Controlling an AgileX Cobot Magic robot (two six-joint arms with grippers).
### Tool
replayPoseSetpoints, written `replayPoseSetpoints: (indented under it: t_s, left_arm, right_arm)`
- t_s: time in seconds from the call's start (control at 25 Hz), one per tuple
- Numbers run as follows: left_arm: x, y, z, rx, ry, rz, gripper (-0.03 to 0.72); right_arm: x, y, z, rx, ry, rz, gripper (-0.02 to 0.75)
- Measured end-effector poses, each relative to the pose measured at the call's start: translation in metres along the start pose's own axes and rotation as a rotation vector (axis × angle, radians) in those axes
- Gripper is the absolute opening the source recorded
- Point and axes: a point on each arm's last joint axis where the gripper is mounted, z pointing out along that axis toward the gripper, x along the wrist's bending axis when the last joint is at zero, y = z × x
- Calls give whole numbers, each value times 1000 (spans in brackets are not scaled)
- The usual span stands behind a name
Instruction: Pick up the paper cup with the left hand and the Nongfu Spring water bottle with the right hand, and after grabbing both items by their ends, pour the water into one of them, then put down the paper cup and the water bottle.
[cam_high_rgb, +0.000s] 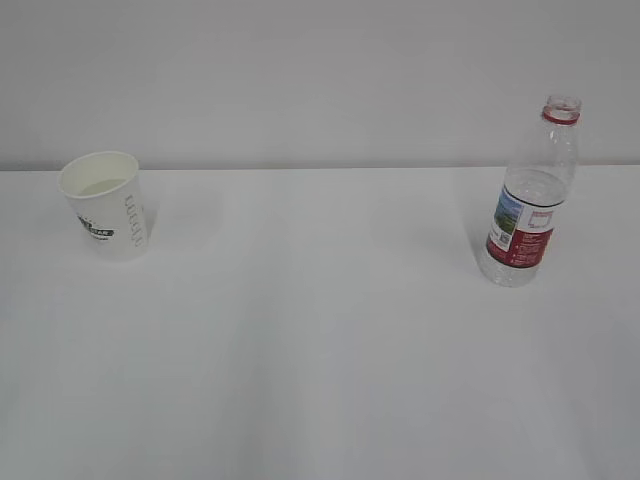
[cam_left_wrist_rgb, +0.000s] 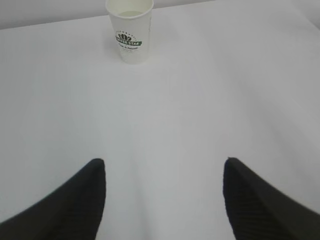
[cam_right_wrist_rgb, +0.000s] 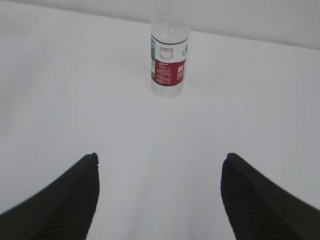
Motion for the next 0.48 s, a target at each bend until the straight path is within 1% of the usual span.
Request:
replayPoseSetpoints:
  t_s: [0.08,0.24,0.48]
  left_arm:
    - [0,0,0,0,0,0,534]
    - [0,0,0,0,0,0,534]
    - [0,0,0,0,0,0,534]
  right_arm:
    - [2,1,4,-32,15,8,569]
    - [3,1,6,-46,27,12,569]
    - [4,1,2,-19,46,11,568]
